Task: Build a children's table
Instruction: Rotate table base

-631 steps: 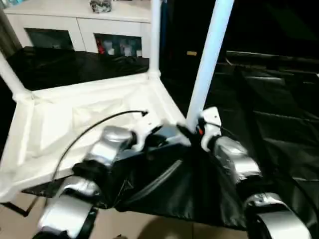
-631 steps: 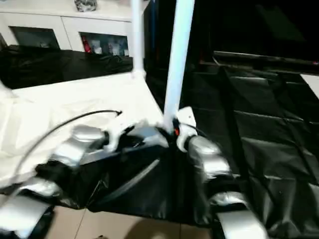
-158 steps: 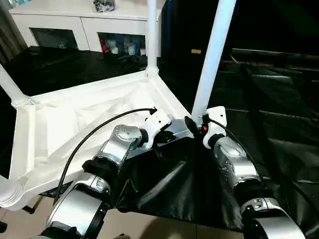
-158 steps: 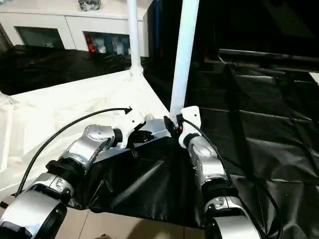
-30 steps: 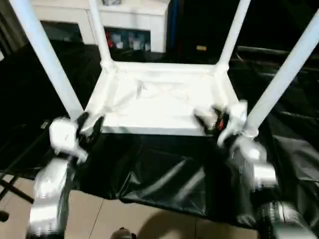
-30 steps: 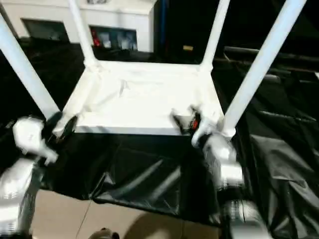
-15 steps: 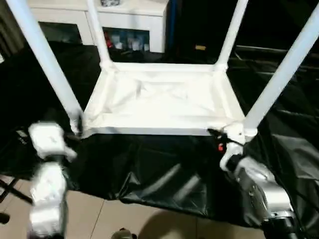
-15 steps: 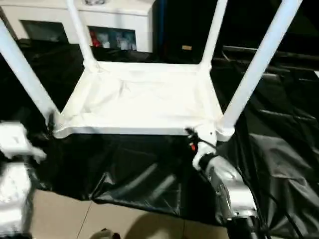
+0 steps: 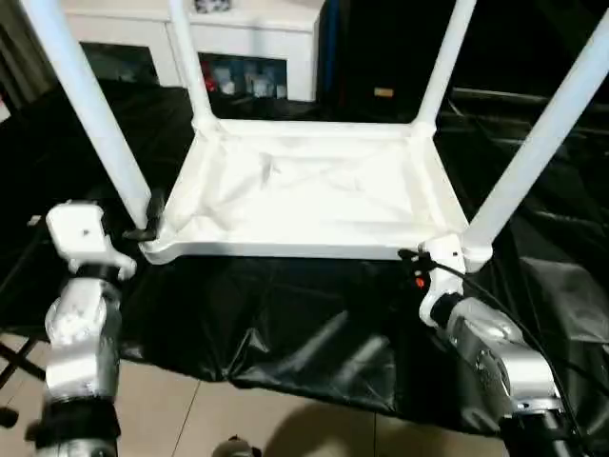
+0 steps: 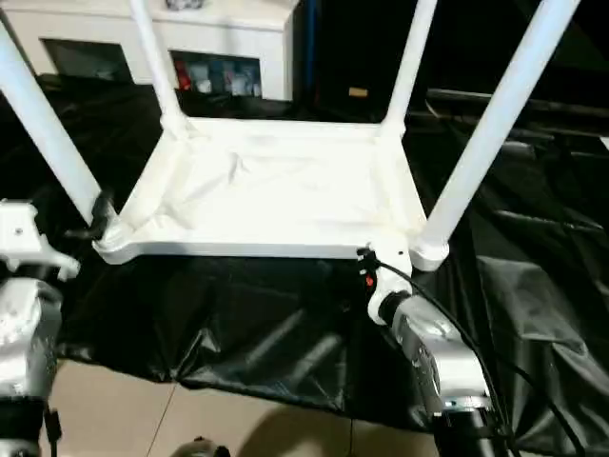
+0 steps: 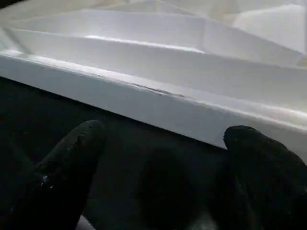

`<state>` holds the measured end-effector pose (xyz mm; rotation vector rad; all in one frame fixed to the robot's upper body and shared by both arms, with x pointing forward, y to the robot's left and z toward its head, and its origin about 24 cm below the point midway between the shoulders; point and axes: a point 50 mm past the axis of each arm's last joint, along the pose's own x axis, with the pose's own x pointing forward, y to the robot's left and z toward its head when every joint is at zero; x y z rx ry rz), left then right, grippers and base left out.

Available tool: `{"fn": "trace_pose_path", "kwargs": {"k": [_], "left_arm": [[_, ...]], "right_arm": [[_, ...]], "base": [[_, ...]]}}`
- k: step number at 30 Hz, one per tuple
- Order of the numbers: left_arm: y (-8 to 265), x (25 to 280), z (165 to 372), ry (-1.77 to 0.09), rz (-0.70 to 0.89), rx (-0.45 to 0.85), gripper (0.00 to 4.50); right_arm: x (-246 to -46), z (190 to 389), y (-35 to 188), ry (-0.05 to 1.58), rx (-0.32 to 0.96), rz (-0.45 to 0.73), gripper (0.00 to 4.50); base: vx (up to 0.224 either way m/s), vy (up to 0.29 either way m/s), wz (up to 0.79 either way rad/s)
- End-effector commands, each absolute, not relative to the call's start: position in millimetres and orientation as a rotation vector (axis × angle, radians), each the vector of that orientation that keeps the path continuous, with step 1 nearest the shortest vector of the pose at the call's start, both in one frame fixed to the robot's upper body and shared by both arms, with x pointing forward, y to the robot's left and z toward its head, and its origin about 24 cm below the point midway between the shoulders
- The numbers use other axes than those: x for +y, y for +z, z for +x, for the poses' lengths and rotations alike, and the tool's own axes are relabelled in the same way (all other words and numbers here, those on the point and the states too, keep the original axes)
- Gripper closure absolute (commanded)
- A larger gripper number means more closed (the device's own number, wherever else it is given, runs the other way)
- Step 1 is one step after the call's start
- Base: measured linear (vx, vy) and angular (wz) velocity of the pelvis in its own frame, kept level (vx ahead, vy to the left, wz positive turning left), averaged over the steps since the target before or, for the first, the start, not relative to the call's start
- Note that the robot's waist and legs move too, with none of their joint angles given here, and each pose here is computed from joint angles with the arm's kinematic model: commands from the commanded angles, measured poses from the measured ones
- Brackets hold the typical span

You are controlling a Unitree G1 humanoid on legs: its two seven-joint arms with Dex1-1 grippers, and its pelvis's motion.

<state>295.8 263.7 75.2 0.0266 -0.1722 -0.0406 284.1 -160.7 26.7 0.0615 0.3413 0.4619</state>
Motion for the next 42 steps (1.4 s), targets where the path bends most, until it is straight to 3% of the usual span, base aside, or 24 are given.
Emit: {"fn": "trace_pose_path", "kwargs": {"k": [1,8,14,20,23,24,27,34,42], "left_arm": [[75.7,265.8,299.9,-0.1,0.007,-0.146,0.07],[72.9,256.8,317.4,-0.224,-0.112,-0.059,0.07],[73.0,230.8,323.5,-0.566,-0.187,0.015,0.07],[77.3,219.1,307.9,-0.876,-0.285,0.088,0.07],[78.1,215.9,303.4,-0.93,-0.306,0.107,0.07],[79.1,203.2,290.3,-1.068,-0.33,0.149,0.07],[78.7,191.9,282.8,-1.154,-0.347,0.168,0.07],[73.6,162.1,284.2,-1.187,-0.299,0.146,0.07],[89.1,133.0,276.7,-1.358,-0.36,0.133,0.07]], "right_arm": [[-162.1,288.2,29.0,0.443,0.347,0.054,0.0],[-161.7,299.9,24.7,0.427,0.357,0.038,0.0],[-158.2,319.6,23.5,0.429,0.374,0.0,0.0],[-149.8,336.7,27.4,0.443,0.36,-0.015,0.0],[-147.5,339.3,28.5,0.453,0.354,-0.023,0.0],[-138.3,346.7,33.0,0.486,0.339,-0.041,0.0],[-130.8,351.2,35.7,0.515,0.332,-0.05,0.0],[-116.0,351.4,33.0,0.586,0.331,-0.069,0.0],[-120.7,346.8,25.6,0.599,0.343,-0.076,0.0]], "base": [[0.0,0.0,0.0],[0.0,0.0,0.0],[0.0,0.0,0.0],[0.0,0.0,0.0],[0.0,0.0,0.0],[0.0,0.0,0.0],[0.0,0.0,0.0],[0.0,0.0,0.0],[0.0,0.0,0.0]]}}
